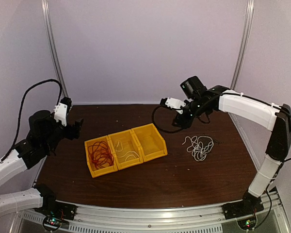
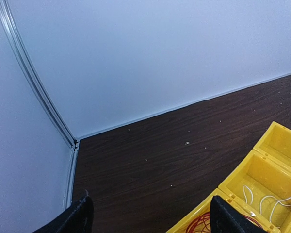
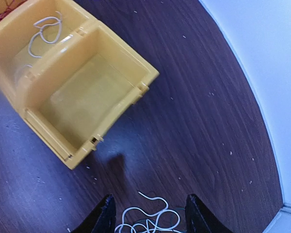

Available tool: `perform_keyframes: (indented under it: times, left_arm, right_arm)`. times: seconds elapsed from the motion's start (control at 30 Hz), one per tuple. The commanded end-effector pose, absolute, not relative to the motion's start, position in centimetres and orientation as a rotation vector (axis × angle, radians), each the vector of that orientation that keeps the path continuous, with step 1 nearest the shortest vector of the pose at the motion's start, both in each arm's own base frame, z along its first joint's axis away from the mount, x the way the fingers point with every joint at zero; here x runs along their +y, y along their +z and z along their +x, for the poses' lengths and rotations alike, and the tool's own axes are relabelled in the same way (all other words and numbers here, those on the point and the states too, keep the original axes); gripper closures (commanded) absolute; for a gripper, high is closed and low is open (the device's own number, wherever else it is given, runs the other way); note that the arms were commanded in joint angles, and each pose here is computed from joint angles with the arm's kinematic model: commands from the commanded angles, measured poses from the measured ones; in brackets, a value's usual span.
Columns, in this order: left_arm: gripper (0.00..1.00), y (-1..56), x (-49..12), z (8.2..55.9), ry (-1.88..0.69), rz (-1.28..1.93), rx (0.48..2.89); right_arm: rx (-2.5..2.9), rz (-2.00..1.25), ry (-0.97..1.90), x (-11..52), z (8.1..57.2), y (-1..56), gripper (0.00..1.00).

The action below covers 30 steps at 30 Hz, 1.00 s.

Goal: Untangle the cables
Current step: Place the untangled cable in the bin, then pick up one of the twisted cables from the tangled cable pile.

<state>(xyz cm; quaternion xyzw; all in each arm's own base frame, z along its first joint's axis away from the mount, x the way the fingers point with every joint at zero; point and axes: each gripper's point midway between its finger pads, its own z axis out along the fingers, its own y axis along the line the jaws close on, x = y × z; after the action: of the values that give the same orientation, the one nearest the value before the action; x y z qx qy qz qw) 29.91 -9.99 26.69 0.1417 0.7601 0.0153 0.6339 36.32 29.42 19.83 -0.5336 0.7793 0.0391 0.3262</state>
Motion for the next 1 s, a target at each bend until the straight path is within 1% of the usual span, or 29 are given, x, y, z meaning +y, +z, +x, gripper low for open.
perform_keyframes:
  times: [0.0, 0.13, 0.33, 0.63, 0.7, 0.77, 0.9, 0.97]
  left_arm:
    - [0.16, 27.5, -10.4, 30.2, 0.024, 0.344, 1.699]
    - [0.16, 27.1, -10.7, 30.4, 0.019, 0.358, 1.711]
    - [0.16, 27.1, -11.0, 30.3, 0.005, 0.373, 1.707]
    - [0.16, 27.1, -11.0, 30.2, 0.001, 0.372, 1.704]
    - [0.16, 27.1, -11.2, 30.0, -0.013, 0.382, 1.701]
    - [0.16, 27.3, -11.3, 30.0, -0.018, 0.386, 1.696]
    - [0.16, 27.4, -11.0, 30.0, -0.004, 0.373, 1.695]
    - [0.16, 27.4, -11.0, 29.8, -0.01, 0.375, 1.69]
  right_arm:
    - [2.122, -1.272, 0.104, 24.8, 38.5, 17.7, 0.52]
    - [2.219, -1.245, 0.073, 21.7, 40.4, 14.7, 0.51]
    - [2.364, -1.277, 0.075, 19.2, 41.3, 9.6, 0.46]
    - [2.414, -1.298, 0.117, 19.1, 41.3, 6.0, 0.46]
    - [2.419, -1.296, 0.131, 19.4, 41.6, 5.6, 0.47]
    - [2.426, -1.289, 0.14, 19.6, 42.0, 5.2, 0.51]
    - [2.459, -1.297, 0.187, 20.1, 42.0, 4.5, 0.66]
    - [2.457, -1.293, 0.197, 20.2, 42.0, 4.7, 0.76]
